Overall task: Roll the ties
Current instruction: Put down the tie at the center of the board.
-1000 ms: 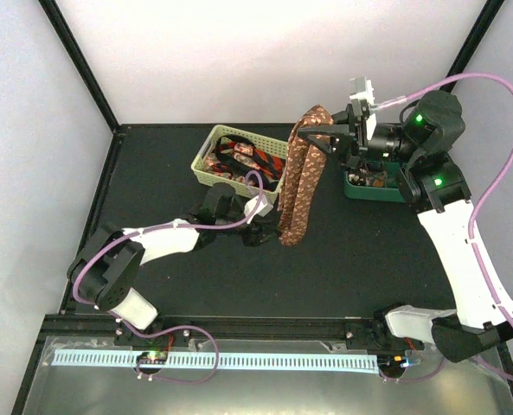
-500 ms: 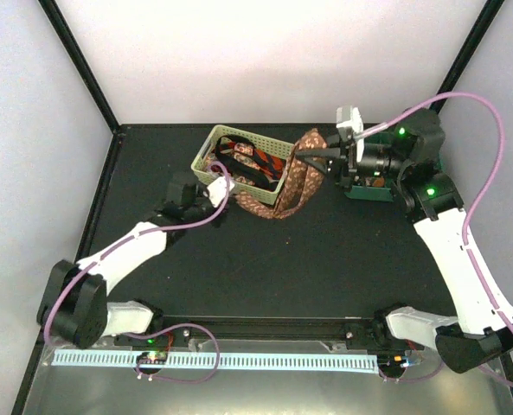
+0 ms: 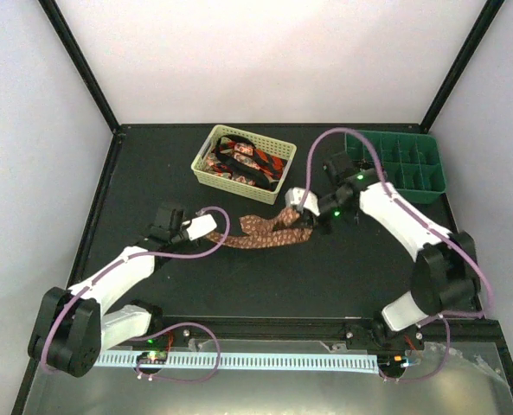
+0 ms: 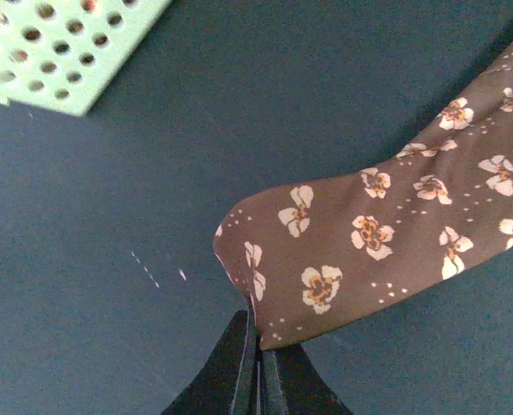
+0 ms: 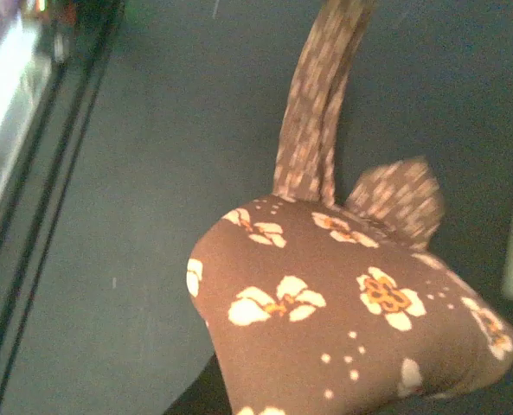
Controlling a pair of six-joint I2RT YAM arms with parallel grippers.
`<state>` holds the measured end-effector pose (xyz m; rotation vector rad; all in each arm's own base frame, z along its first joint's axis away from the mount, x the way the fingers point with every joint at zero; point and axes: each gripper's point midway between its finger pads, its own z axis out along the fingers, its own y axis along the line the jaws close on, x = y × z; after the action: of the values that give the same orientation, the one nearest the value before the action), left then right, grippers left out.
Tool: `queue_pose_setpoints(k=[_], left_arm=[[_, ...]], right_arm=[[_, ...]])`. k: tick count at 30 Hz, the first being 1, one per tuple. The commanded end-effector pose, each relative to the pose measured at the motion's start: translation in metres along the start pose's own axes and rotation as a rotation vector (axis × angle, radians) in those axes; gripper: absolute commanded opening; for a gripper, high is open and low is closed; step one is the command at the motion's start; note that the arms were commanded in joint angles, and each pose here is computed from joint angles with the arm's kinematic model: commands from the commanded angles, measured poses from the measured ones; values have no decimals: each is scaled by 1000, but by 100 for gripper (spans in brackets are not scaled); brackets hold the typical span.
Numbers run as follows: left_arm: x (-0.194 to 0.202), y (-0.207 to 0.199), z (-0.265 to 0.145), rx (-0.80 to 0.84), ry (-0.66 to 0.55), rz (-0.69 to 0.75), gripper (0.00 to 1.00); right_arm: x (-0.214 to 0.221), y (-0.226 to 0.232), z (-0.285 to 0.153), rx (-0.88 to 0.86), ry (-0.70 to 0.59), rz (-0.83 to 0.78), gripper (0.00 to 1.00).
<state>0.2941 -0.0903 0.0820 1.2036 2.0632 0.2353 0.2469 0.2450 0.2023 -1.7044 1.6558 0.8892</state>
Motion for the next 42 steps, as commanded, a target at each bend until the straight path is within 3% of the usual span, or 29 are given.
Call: queue_pose_setpoints(k=[1,6,9,13,18,20,22,24,26,28,32,36,42], left_arm=[[25,10,2,-81,106,64,2],[38,-3,0,-41,131,73,1],[40,-11,-2,-12,119,86,2],[41,-23,-1,49,111,86,2],[35,-38,-5,140,83,91,2],[34,-40,-6,153,81,91,2],[34,-39,-6,151,84,89,2],[34,-39,-7,156,87,79,2],[32,-39,-8,165,84,64,1],[30,-42,-8,179,77,49,2],[29,-41,-8,183,75,36,1],[26,-39,-8,181,72,29,1],[22,-37,-8,180,63,18,2]], right_arm=[[71,8,33,-61,264,-186,2],[134,11,39,-66,475,-225,7],[166,17,34,-34,576,-258,18],[188,20,22,-2,656,-206,41],[188,15,-5,56,701,-140,61],[175,11,-16,92,698,-128,68],[156,5,-24,131,669,-106,83],[128,-2,-29,166,604,-65,90],[91,-14,-29,219,502,-13,90],[59,-25,-19,290,414,49,85],[21,-34,21,347,355,65,75],[3,-43,67,347,376,115,66],[7,-62,135,338,463,113,62]])
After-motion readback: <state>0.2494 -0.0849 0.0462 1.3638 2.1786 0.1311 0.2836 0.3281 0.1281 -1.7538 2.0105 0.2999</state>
